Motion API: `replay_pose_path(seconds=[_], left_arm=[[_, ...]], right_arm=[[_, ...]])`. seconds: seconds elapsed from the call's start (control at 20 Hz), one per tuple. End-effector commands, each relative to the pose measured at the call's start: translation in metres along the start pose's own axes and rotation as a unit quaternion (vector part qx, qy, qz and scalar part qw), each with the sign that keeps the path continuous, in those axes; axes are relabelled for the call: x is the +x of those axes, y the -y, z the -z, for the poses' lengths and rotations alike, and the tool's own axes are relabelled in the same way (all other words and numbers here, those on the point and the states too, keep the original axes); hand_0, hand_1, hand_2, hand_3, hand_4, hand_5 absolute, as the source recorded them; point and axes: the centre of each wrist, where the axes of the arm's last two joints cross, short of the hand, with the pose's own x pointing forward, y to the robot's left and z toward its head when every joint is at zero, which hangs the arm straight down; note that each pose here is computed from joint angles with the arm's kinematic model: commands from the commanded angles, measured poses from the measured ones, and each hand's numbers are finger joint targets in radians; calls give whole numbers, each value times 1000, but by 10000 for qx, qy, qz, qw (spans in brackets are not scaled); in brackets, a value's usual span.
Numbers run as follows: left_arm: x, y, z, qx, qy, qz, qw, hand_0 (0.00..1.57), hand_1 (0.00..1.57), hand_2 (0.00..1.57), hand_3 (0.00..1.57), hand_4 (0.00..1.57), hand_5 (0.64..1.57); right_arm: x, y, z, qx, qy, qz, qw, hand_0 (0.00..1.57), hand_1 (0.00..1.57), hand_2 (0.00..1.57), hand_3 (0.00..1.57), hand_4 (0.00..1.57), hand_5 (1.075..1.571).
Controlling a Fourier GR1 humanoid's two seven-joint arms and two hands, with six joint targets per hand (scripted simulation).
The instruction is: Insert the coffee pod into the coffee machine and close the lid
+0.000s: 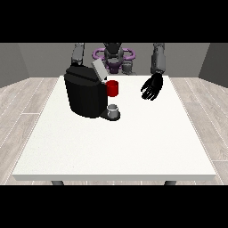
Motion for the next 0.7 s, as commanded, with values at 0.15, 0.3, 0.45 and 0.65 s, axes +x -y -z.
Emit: replay_pose_path(seconds=[0.15,0.3,0.45,0.65], left_arm=[[-10,2,5,-391,-186,833,9956,826,826,998,857,340,1571],[-20,26,-8,-809,-189,1138,9900,877,877,1003,820,284,1571],[-17,4,4,-886,-280,1269,9876,789,789,960,845,392,1571],[-11,4,11,-1140,-241,1216,9857,870,870,1021,921,413,1571]], right_arm=[[-3,-10,1,263,123,114,9995,0,0,0,0,0,1571],[-15,-3,-5,16,-167,79,9998,0,0,0,0,0,1571],[-31,3,-5,-80,-148,85,9998,0,0,0,0,0,1571],[-47,10,-12,-65,-517,121,9986,0,0,0,0,0,1571]])
